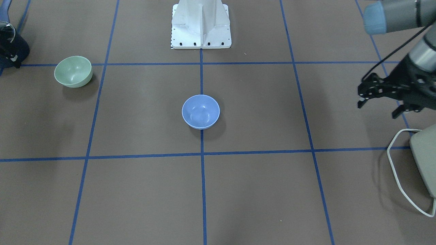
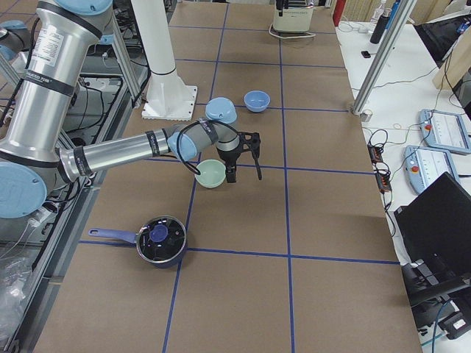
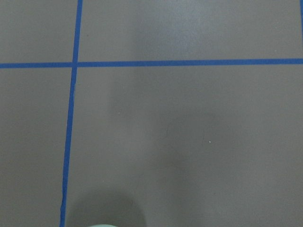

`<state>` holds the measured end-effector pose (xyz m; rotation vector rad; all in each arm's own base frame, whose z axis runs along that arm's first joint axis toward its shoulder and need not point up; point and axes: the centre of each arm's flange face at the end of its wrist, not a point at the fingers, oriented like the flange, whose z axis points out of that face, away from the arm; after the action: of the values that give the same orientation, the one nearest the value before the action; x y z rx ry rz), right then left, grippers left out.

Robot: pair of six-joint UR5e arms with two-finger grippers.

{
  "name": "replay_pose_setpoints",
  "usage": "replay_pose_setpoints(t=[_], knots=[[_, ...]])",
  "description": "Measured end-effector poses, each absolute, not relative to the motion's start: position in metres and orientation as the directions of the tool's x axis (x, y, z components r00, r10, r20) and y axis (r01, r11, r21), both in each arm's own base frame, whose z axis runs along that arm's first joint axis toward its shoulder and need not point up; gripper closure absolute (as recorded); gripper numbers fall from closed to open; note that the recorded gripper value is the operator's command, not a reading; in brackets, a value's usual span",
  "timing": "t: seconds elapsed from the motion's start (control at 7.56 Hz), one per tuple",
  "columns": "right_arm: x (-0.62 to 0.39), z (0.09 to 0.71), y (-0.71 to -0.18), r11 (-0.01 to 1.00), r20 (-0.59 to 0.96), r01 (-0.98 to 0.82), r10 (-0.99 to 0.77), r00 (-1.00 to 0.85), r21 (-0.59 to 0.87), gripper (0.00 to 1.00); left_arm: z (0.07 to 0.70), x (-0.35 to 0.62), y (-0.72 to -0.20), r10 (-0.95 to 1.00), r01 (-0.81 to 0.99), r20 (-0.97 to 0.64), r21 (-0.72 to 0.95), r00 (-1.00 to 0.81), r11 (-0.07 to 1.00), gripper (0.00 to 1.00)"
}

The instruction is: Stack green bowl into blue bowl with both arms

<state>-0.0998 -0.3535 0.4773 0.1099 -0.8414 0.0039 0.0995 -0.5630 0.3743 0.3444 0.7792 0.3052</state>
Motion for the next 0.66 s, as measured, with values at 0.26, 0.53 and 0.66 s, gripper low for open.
replay_pose_setpoints(t=[0.26,0.53,0.66], knots=[[-0.121,0.481,-0.341,0.996,0.732,0.014,-0.078,0.677,0.093,0.07,0.427,-0.001,-0.552,0.442,-0.207,-0.558,0.435,0.702,0.877,0.01],[-0.148,0.486,-0.33,0.994,0.711,0.05,-0.104,0.696,0.096,0.15,0.471,-0.06,-0.536,0.449,-0.235,-0.532,0.422,0.718,0.876,0.01],[-0.167,0.49,-0.324,0.995,0.697,0.047,-0.099,0.71,0.093,0.21,0.485,-0.073,-0.527,0.436,-0.231,-0.536,0.407,0.723,0.884,0.01]])
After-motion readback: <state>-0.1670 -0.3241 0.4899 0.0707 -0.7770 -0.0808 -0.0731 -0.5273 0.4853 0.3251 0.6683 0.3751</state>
